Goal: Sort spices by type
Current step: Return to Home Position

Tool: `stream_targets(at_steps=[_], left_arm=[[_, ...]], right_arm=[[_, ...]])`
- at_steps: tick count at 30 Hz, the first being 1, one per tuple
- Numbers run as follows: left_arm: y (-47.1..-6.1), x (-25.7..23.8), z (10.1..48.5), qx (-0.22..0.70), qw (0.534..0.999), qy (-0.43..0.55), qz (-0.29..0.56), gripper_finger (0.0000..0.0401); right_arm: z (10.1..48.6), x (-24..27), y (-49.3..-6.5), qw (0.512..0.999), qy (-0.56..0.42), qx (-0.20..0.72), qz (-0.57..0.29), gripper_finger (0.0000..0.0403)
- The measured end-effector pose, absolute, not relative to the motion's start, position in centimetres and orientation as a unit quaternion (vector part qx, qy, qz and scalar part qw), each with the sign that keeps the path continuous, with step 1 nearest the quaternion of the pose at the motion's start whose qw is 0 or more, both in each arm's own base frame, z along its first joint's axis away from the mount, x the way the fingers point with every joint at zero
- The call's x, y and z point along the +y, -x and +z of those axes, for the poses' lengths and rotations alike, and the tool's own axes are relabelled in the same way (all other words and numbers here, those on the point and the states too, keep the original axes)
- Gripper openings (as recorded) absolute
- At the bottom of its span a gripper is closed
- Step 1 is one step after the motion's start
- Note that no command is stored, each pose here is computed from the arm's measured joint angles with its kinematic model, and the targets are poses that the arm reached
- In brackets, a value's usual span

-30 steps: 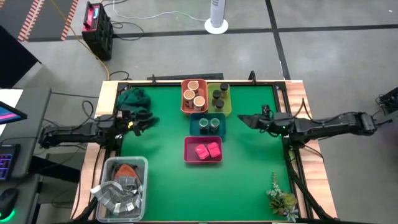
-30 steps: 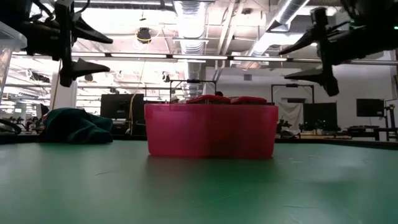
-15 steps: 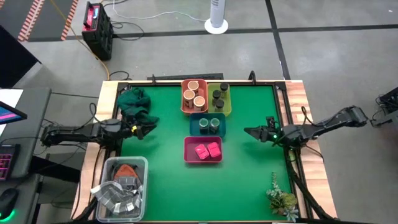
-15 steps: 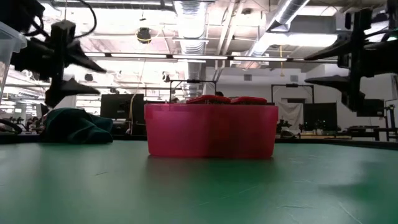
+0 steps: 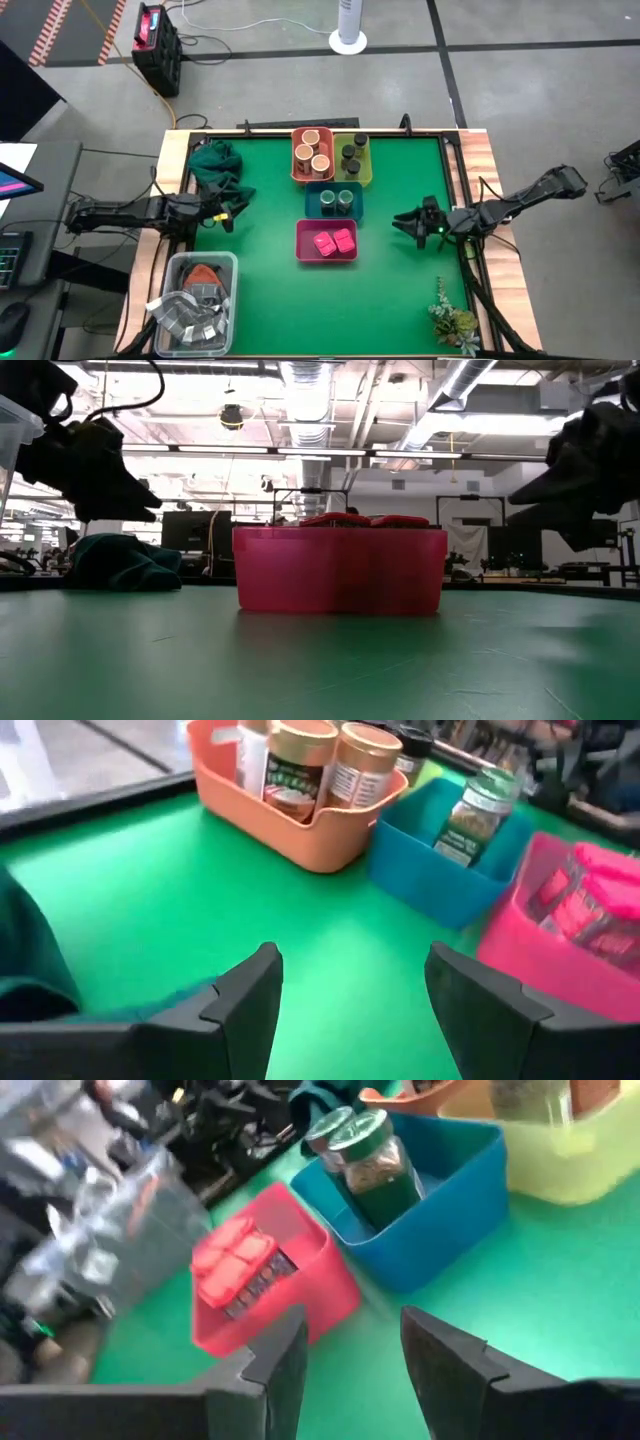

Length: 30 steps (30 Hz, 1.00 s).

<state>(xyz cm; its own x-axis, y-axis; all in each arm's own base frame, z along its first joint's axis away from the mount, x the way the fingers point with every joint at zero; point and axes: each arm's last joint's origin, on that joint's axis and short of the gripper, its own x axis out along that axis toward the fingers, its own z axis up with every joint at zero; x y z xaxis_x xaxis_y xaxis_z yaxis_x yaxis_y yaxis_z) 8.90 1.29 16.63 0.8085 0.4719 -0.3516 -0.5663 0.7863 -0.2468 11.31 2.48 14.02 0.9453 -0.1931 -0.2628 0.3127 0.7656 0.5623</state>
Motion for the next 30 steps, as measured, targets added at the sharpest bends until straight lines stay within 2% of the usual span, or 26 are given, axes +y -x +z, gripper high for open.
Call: stream_targets(at_steps=[5, 30], left_arm=[[-9.10, 1.29, 16.90, 0.135, 0.946, 0.126, 0.267, 0.0232], [-9.15, 1.29, 17.03, 0.126, 0.947, 0.127, 0.266, 0.0232]], right_arm=[[13.89, 2.51, -11.41, 0.952, -0.251, 0.113, -0.132, 0.0187], [13.98, 2.51, -11.42, 0.952, -0.251, 0.113, -0.132, 0.0187]])
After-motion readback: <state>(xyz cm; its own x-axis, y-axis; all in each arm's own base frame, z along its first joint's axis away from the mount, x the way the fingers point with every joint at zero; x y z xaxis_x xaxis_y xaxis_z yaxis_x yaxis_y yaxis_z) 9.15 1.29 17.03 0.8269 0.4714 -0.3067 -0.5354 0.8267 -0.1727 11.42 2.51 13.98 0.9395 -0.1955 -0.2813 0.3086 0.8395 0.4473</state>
